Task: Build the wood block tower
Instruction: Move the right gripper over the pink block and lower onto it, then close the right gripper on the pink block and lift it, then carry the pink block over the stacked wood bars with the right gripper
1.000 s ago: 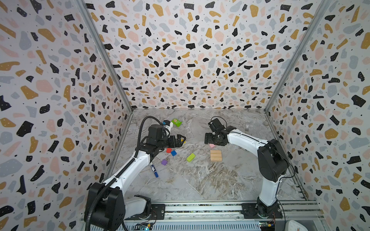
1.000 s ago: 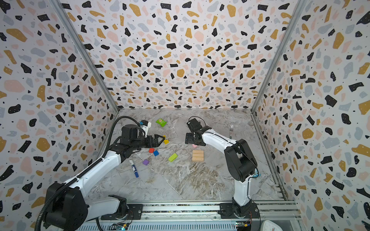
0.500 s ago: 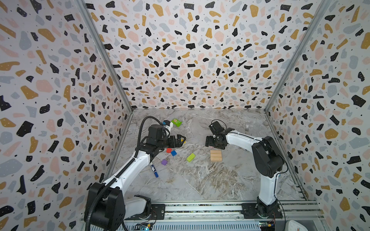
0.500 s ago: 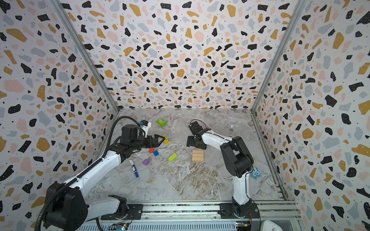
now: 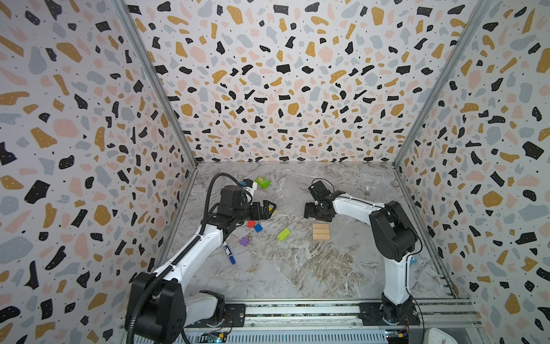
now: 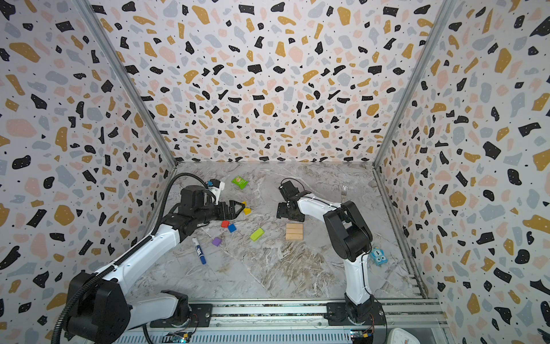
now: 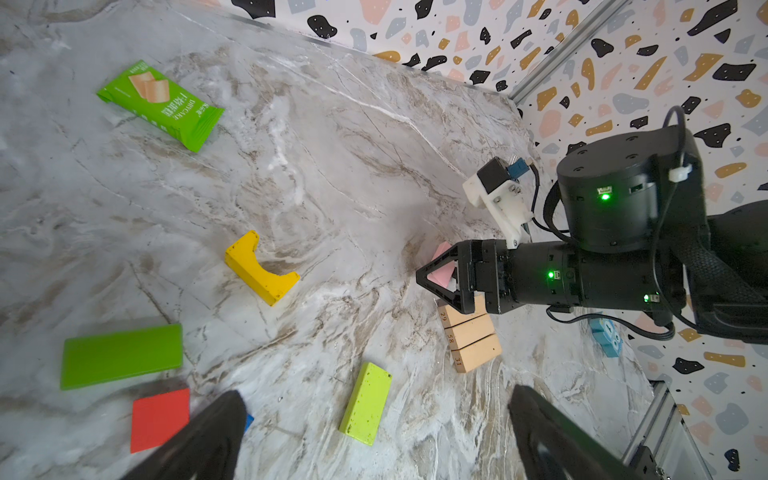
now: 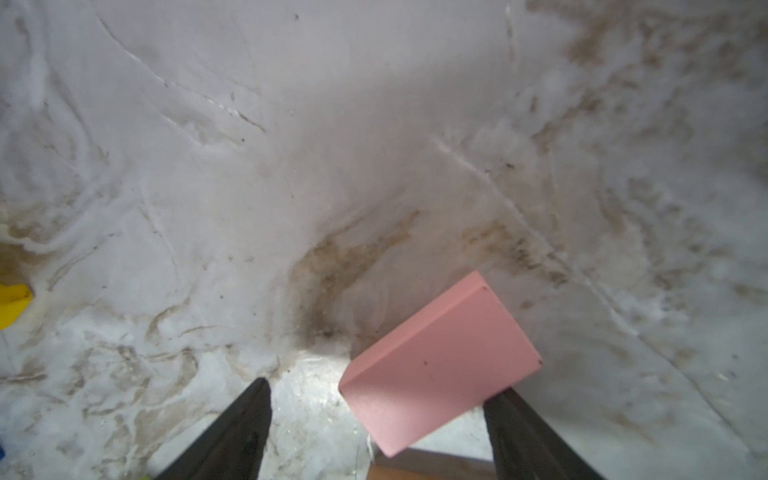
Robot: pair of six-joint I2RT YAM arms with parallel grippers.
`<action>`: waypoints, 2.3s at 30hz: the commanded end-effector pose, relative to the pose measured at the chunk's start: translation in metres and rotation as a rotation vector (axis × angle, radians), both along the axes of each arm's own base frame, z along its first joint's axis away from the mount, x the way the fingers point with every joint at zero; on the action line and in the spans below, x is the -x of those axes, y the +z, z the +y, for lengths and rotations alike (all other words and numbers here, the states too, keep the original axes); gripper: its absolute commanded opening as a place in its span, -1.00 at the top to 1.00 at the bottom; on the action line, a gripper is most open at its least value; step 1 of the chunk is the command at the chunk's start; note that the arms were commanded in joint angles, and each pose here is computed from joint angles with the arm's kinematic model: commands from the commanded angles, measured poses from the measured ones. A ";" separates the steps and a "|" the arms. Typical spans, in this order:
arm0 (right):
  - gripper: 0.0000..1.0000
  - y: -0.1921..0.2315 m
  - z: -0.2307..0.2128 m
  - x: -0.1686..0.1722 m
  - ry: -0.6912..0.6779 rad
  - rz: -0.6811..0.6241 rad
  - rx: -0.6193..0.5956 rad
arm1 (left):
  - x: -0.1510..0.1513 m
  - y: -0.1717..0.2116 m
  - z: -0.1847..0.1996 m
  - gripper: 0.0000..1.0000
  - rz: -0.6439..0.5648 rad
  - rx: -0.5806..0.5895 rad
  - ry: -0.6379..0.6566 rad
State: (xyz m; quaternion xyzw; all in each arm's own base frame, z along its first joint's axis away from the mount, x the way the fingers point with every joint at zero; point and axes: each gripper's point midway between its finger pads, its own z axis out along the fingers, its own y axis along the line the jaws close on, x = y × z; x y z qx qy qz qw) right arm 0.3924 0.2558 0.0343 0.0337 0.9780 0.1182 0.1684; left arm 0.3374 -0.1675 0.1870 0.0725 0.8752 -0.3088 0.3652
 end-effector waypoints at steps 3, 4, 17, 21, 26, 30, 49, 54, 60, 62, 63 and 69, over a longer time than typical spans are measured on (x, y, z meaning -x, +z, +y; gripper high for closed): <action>-0.58 -0.003 0.002 -0.006 0.018 0.010 0.019 | -0.002 0.014 -0.001 -1.00 -0.052 -0.001 -0.007; -0.57 -0.003 0.002 -0.007 0.019 0.009 0.023 | -0.001 0.013 -0.001 -1.00 -0.052 -0.001 -0.007; -0.22 -0.006 -0.001 -0.015 0.041 -0.022 0.152 | -0.001 0.015 0.000 -1.00 -0.056 -0.003 -0.006; 0.00 -0.007 -0.002 -0.016 0.048 -0.033 0.201 | -0.001 0.015 -0.001 -1.00 -0.058 0.000 -0.008; 0.14 -0.006 -0.003 -0.017 0.051 -0.048 0.257 | 0.000 0.016 0.000 -1.00 -0.058 -0.001 -0.007; 0.17 -0.002 -0.004 -0.018 0.050 -0.064 0.277 | -0.001 0.016 -0.001 -1.00 -0.059 0.000 -0.008; 0.39 0.011 0.002 -0.022 0.064 -0.095 0.269 | -0.001 0.014 -0.002 -1.00 -0.052 0.002 -0.009; 0.49 0.015 0.003 -0.022 0.072 -0.099 0.254 | -0.001 0.013 -0.002 -1.00 -0.047 0.004 -0.011; 0.76 0.033 -0.004 -0.022 0.066 -0.112 0.247 | -0.001 0.014 -0.003 -1.00 -0.049 0.009 -0.015; 0.77 0.040 -0.008 -0.020 0.062 -0.112 0.258 | -0.001 0.014 -0.003 -1.00 -0.047 0.010 -0.017; 0.78 0.044 -0.008 -0.018 0.068 -0.116 0.258 | 0.000 0.014 -0.003 -1.00 -0.046 0.012 -0.018; 0.79 0.060 -0.018 -0.008 0.101 -0.129 0.280 | 0.000 0.014 -0.004 -1.00 -0.045 0.015 -0.019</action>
